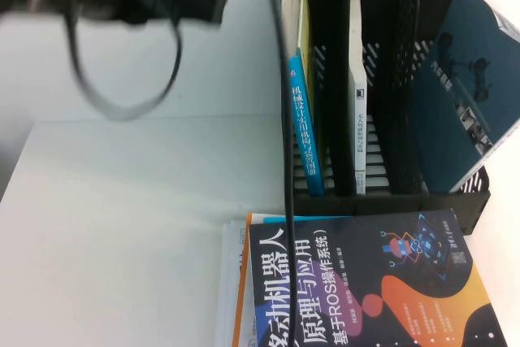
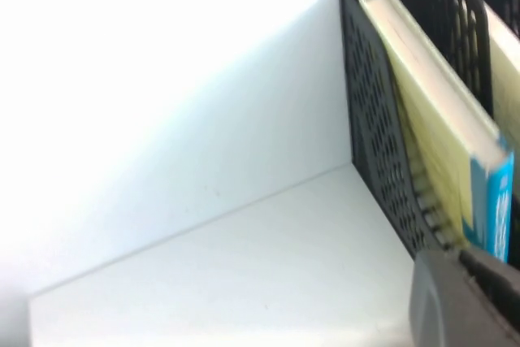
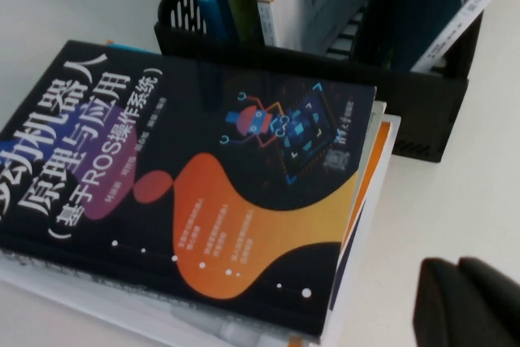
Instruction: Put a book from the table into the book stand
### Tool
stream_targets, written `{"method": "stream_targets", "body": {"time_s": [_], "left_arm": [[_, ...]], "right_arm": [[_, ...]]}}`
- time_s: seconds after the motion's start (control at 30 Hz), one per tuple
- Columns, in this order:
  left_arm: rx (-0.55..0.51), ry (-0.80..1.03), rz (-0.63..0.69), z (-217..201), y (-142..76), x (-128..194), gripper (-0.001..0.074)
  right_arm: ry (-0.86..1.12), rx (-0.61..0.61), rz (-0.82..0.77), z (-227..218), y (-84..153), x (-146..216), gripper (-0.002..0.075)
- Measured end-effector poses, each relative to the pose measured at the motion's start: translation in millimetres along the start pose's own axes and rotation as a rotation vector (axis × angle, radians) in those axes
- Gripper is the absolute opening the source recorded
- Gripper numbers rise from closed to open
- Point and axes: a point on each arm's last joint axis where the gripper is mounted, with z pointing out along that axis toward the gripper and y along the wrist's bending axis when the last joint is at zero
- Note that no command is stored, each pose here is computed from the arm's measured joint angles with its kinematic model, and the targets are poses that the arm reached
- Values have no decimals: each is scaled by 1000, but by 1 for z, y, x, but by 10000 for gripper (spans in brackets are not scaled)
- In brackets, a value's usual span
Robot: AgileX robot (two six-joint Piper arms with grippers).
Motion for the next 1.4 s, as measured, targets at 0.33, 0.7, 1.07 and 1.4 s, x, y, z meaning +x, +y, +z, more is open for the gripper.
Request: {"method": "stream_targets", "body": {"time_s": [0.33,0.7,1.07,1.4], "left_arm": [[128,-98,-44,2,3,102,0],[227,-148,-100,3,-1,131,-1],[228,-147,-103,3,-2,131,-1],[228,-147,-103,3,-2,131,-1]], "right_arm": [[-173,44,15,-2,-3,2,-3],[-150,83,155,34,-14,44,-3],[-142,82,162,35,-14,47,-3],[-142,82,163,35,-14,47,-3]]}}
